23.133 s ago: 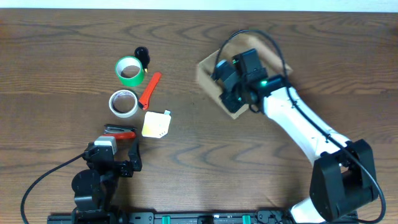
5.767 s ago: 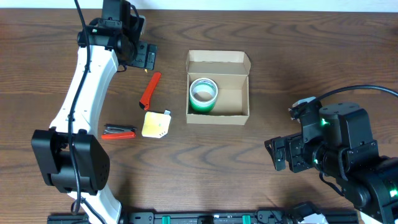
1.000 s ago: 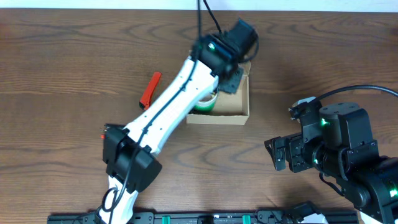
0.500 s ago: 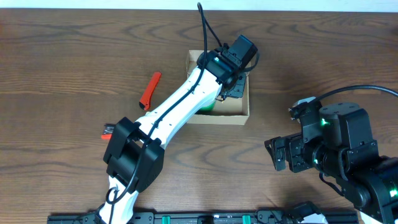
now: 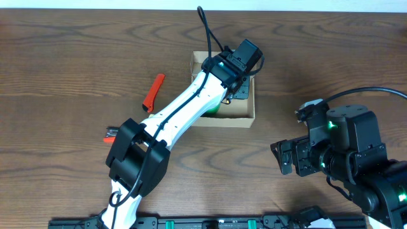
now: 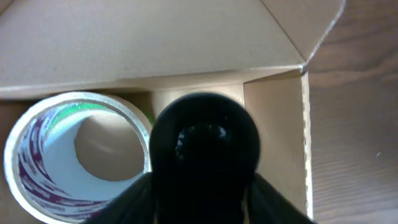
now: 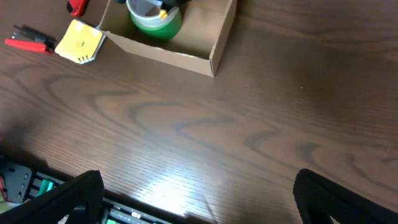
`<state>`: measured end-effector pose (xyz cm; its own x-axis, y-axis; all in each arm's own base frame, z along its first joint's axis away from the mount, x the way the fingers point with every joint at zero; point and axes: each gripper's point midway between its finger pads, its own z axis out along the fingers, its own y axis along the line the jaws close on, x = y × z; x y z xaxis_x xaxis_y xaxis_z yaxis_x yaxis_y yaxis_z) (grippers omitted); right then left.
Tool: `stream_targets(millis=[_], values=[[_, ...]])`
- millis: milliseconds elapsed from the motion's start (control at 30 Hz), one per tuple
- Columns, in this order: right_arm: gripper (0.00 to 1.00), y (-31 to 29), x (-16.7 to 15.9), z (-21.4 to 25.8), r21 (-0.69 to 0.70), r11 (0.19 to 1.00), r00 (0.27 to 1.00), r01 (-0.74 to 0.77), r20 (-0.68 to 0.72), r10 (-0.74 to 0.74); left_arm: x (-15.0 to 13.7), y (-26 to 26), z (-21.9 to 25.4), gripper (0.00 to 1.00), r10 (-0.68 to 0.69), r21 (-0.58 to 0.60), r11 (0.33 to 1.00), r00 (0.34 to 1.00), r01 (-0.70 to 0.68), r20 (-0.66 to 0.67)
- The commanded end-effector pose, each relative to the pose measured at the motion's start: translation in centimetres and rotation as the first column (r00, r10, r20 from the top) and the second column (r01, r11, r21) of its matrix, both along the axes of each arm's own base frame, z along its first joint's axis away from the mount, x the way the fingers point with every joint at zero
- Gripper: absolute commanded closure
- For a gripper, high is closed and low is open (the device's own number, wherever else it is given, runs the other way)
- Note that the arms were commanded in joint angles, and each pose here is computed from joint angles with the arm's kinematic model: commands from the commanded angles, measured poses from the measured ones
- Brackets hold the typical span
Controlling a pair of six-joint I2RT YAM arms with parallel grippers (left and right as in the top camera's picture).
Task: Pack container
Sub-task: 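Move the left gripper to the red stapler and grasp it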
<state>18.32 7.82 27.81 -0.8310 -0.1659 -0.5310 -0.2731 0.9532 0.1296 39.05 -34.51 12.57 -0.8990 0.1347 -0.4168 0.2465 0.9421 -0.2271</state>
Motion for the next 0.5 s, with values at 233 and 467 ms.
stream_targets(millis=[233,467], values=[[0.01,-0.1,-0.1,0.0,0.001,1.0,1.0,-0.005,0.003,0.005,1.7,2.9,6.7,0.47,0.042,0.051,0.997,0.983,-0.052,0.178],[0.01,-0.1,-0.1,0.0,0.001,1.0,1.0,-0.005,0.003,0.005,2.0,14.3,16.4,0.43,0.288,0.007,0.953,0.913,-0.303,0.29]])
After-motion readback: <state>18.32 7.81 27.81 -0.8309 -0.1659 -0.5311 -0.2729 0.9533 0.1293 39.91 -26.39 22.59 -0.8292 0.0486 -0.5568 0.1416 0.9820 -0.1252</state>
